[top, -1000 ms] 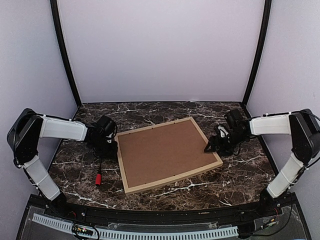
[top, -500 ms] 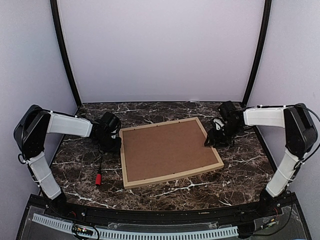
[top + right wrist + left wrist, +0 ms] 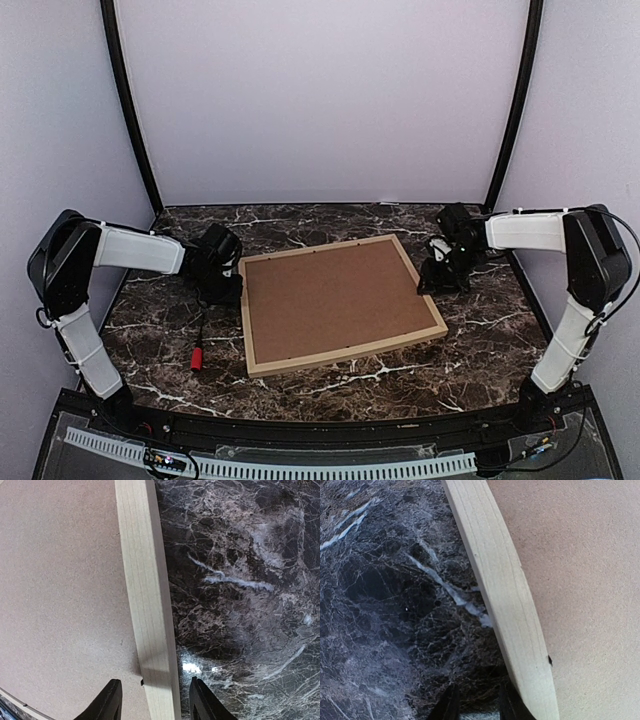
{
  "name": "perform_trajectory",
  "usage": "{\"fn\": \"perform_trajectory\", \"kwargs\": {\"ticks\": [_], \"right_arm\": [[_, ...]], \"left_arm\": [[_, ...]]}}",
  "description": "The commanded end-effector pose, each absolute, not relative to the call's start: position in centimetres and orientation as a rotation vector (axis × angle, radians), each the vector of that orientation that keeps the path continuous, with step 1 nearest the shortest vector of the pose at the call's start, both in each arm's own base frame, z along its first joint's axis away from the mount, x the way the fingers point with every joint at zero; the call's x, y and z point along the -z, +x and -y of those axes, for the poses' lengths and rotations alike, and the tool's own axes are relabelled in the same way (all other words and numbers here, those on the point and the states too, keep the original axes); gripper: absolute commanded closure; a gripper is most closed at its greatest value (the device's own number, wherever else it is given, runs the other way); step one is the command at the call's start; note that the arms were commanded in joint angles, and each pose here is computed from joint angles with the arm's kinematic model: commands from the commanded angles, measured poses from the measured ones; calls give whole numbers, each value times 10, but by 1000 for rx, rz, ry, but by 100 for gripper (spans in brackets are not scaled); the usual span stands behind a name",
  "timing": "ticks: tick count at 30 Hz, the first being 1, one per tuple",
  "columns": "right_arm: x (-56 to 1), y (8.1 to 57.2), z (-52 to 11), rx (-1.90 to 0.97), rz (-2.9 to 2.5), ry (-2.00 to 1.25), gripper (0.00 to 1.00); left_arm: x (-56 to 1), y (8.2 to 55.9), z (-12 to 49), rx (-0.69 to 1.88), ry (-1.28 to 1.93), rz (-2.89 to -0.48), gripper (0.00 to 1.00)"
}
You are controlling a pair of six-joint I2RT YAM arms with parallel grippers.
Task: Take the photo out of the frame
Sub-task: Rotate the photo frame at the center of the board.
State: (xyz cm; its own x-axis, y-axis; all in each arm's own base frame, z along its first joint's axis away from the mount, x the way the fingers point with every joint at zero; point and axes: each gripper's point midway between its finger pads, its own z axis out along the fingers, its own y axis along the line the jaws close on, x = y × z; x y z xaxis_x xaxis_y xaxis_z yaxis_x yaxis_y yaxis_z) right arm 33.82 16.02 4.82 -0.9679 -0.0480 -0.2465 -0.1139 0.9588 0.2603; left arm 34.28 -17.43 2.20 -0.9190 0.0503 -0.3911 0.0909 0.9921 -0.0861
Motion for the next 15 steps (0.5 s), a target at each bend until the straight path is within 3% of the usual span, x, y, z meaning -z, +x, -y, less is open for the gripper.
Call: {"fn": "perform_trajectory", "kwargs": {"ticks": [1, 9, 15], "right_arm": [[-49, 337, -157, -394, -2875, -158, 53], [-38, 336, -158, -436, -2877, -146, 54], [-32, 337, -155, -432, -2885, -132, 69]], "left_arm": [[-35, 345, 183, 200, 131, -2698, 70], [-47, 343, 189, 251, 159, -2691, 68], [-60, 335, 188, 279, 148, -2694, 64]]}}
